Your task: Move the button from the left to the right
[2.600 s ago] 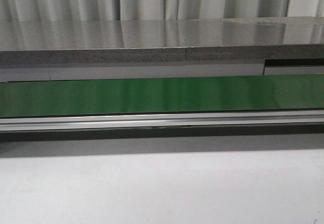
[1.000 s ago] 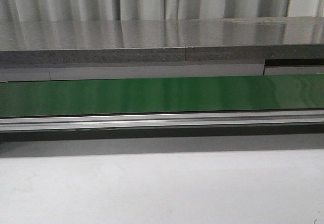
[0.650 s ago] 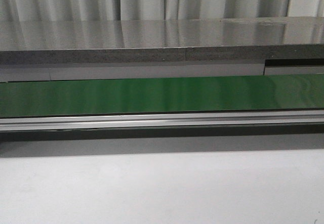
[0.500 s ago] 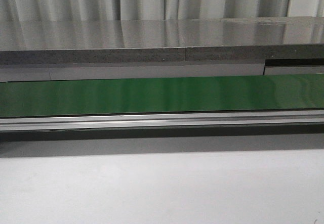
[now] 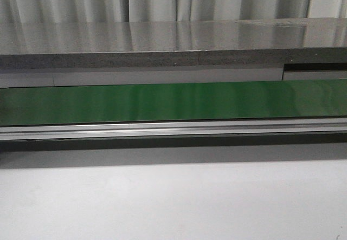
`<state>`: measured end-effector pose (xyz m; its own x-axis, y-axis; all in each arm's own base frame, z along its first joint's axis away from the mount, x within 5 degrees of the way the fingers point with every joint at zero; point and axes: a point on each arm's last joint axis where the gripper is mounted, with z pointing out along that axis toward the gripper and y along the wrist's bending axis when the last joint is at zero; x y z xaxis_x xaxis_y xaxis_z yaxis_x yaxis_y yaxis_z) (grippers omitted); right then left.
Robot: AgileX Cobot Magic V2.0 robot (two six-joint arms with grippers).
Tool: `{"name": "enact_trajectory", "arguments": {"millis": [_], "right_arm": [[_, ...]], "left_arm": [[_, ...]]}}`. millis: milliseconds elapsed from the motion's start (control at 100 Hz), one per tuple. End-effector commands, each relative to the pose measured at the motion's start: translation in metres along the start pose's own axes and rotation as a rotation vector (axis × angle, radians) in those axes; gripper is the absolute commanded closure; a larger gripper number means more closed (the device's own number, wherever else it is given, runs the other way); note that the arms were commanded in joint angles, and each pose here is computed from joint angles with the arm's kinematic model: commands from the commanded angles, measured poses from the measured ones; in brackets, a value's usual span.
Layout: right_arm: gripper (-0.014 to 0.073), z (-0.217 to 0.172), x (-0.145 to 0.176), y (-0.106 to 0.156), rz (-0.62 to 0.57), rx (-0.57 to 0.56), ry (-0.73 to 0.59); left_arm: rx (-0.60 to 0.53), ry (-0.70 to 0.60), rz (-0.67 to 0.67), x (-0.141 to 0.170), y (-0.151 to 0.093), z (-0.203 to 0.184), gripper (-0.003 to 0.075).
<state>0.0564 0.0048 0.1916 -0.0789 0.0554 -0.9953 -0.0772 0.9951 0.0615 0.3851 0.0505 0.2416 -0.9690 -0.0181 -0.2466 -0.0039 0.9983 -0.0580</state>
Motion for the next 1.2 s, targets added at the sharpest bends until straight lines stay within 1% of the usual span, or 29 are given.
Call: {"name": "enact_trajectory", "arguments": {"millis": [0,60,110,160,300,380,580,680,820,850,880,920,930,950,960,970,1030,1040,1050,1060,1080,1090,1100,1110,1190], "right_arm": [[0.0663,-0.003,-0.015,0.001,-0.016,-0.003,-0.121],[0.0663,-0.003,-0.015,0.001,-0.016,-0.003,-0.121],[0.0663,-0.003,-0.015,0.001,-0.016,-0.003,-0.121],[0.0663,-0.003,-0.015,0.001,-0.016,-0.003,-0.121],[0.0663,-0.003,-0.015,0.001,-0.016,-0.003,-0.121],[0.0663,-0.003,-0.015,0.001,-0.016,-0.003,-0.121],[0.0663,-0.003,-0.015,0.001,-0.016,-0.003,-0.121],[0.0663,-0.003,-0.015,0.001,-0.016,-0.003,-0.121],[0.0663,-0.003,-0.015,0.001,-0.016,-0.003,-0.121],[0.0663,-0.003,-0.015,0.001,-0.016,-0.003,-0.121],[0.0663,-0.003,-0.015,0.001,-0.016,-0.003,-0.121],[0.0663,-0.003,-0.015,0.001,-0.016,-0.003,-0.121],[0.0663,-0.003,-0.015,0.001,-0.016,-0.003,-0.121],[0.0663,-0.003,-0.015,0.001,-0.016,-0.003,-0.121],[0.0663,-0.003,-0.015,0.001,-0.016,-0.003,-0.121],[0.0663,-0.003,-0.015,0.001,-0.016,-0.003,-0.121],[0.0663,-0.003,-0.015,0.001,-0.016,-0.003,-0.121],[0.0663,-0.003,-0.015,0.001,-0.016,-0.003,-0.121],[0.0663,-0.003,-0.015,0.001,-0.016,-0.003,-0.121],[0.0663,-0.003,-0.015,0.001,-0.016,-0.003,-0.121],[0.0663,-0.003,-0.015,0.001,-0.016,-0.003,-0.121],[0.0663,-0.003,-0.015,0.001,-0.016,-0.003,-0.121],[0.0663,-0.003,-0.015,0.001,-0.016,-0.003,-0.121],[0.0663,-0.003,-0.015,0.001,-0.016,-0.003,-0.121],[0.0663,-0.003,-0.015,0.001,-0.016,-0.003,-0.121]], "left_arm": [[-0.003,-0.08,0.009,-0.005,-0.006,-0.025,0.0286],[-0.003,-0.078,0.01,-0.004,-0.006,-0.024,0.0156],[0.001,-0.077,0.008,-0.004,-0.006,-0.024,0.0088],[0.008,-0.073,0.004,-0.004,-0.006,-0.024,0.0053],[0.038,-0.073,-0.008,-0.003,-0.009,-0.026,0.0048],[0.039,-0.089,0.007,-0.003,-0.014,-0.033,0.0048],[0.031,-0.237,0.053,-0.001,-0.031,-0.068,0.005],[0.026,-0.345,0.077,0.01,-0.042,-0.089,0.005],[0.021,-0.484,0.103,0.041,-0.055,-0.109,0.005],[0.016,-0.539,0.106,0.049,-0.057,-0.117,0.005],[0.014,-0.568,0.107,0.055,-0.058,-0.118,0.005],[0.012,-0.632,0.114,0.071,-0.061,-0.125,0.005],[0.011,-0.642,0.112,0.07,-0.061,-0.125,0.005],[0.01,-0.685,0.117,0.078,-0.063,-0.132,0.005],[0.01,-0.687,0.117,0.082,-0.063,-0.13,0.005],[0.009,-0.72,0.12,0.085,-0.064,-0.135,0.005],[0.007,-0.799,0.125,0.106,-0.066,-0.139,0.005],[0.007,-0.83,0.126,0.109,-0.067,-0.144,0.005],[0.006,-0.83,0.126,0.113,-0.066,-0.141,0.005],[0.005,-0.862,0.127,0.117,-0.067,-0.146,0.005],[0.005,-0.873,0.128,0.123,-0.067,-0.145,0.005],[0.006,-0.902,0.129,0.127,-0.067,-0.149,0.005],[0.006,-0.901,0.13,0.131,-0.067,-0.147,0.005],[0.007,-0.929,0.132,0.135,-0.068,-0.151,0.005],[0.006,-1.03,0.134,0.164,-0.068,-0.157,0.005]]}}
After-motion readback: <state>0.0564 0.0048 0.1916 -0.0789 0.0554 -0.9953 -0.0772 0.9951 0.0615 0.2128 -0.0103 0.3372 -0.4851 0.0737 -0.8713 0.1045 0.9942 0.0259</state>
